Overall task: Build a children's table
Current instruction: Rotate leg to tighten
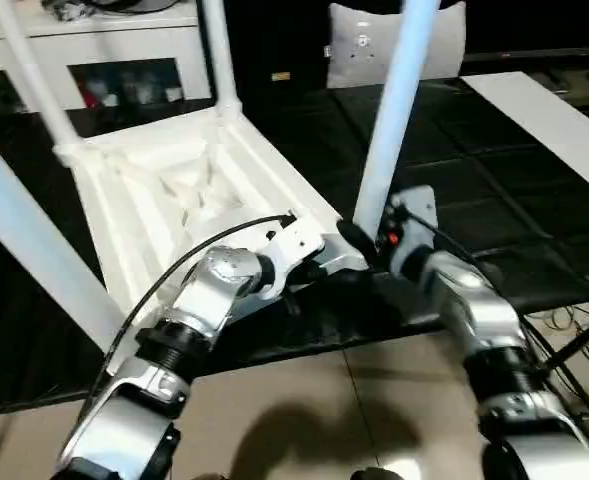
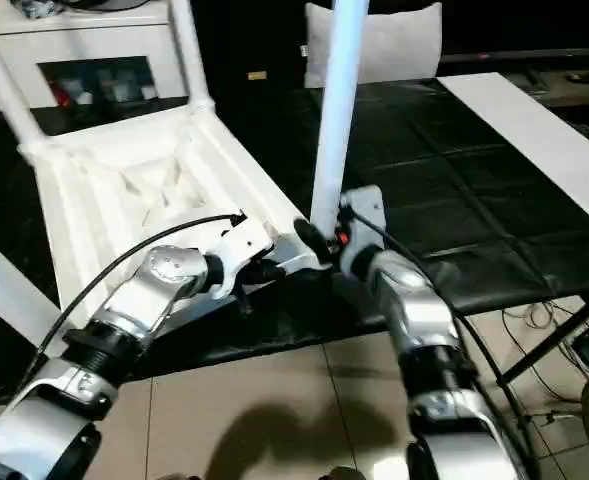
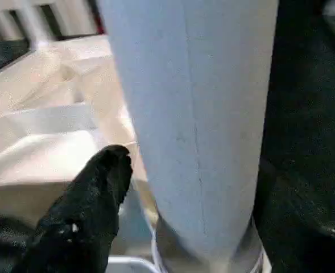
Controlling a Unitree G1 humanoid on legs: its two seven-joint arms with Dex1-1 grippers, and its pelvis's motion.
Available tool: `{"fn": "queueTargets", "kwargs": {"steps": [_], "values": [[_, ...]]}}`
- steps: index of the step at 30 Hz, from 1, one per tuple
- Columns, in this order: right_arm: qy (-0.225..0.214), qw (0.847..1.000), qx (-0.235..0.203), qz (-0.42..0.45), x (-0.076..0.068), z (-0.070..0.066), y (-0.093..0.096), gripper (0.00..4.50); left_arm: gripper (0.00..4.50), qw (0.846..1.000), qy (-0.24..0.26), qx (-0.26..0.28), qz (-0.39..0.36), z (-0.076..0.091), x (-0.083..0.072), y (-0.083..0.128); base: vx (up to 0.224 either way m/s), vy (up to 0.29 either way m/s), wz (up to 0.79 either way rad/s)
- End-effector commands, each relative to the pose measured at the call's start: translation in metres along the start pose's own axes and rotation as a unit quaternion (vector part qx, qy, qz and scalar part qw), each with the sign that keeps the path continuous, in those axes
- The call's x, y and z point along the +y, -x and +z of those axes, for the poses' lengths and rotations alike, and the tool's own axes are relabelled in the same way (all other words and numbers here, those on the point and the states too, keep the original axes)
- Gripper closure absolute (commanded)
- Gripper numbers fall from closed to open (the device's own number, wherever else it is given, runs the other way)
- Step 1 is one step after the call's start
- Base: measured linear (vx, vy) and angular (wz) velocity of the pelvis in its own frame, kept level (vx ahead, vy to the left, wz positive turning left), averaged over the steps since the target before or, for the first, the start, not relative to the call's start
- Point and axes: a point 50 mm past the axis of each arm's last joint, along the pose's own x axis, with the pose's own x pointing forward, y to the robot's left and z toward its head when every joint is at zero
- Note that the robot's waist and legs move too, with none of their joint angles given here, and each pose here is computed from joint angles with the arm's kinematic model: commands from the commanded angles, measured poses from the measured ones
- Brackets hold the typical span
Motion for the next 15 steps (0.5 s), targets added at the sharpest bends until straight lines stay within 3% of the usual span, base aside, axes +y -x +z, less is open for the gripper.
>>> {"fn": "queueTargets", "kwargs": {"steps": [1, 5, 9, 15], "values": [[0.015, 0.998, 0.001, 0.062, 0.010, 0.000, 0.003, 0.81, 4.50, 1.000, -0.025, -0.003, -0.014, -0.001, -0.001, 0.002, 0.000, 0.000, 0.00], [0.040, 0.993, 0.014, 0.113, 0.007, 0.000, 0.017, 0.40, 4.50, 0.998, -0.042, 0.004, -0.038, -0.008, 0.000, 0.008, 0.000, 0.000, 0.00], [0.071, 0.984, 0.034, 0.157, -0.005, 0.007, 0.036, 0.13, 4.50, 0.989, -0.086, 0.011, -0.119, -0.018, -0.005, 0.017, 0.000, 0.000, 0.00], [0.095, 0.961, 0.087, 0.243, -0.009, 0.011, 0.055, 0.13, 4.50, 0.969, -0.138, 0.019, -0.206, -0.025, -0.013, 0.028, 0.000, 0.000, 0.00]]}}
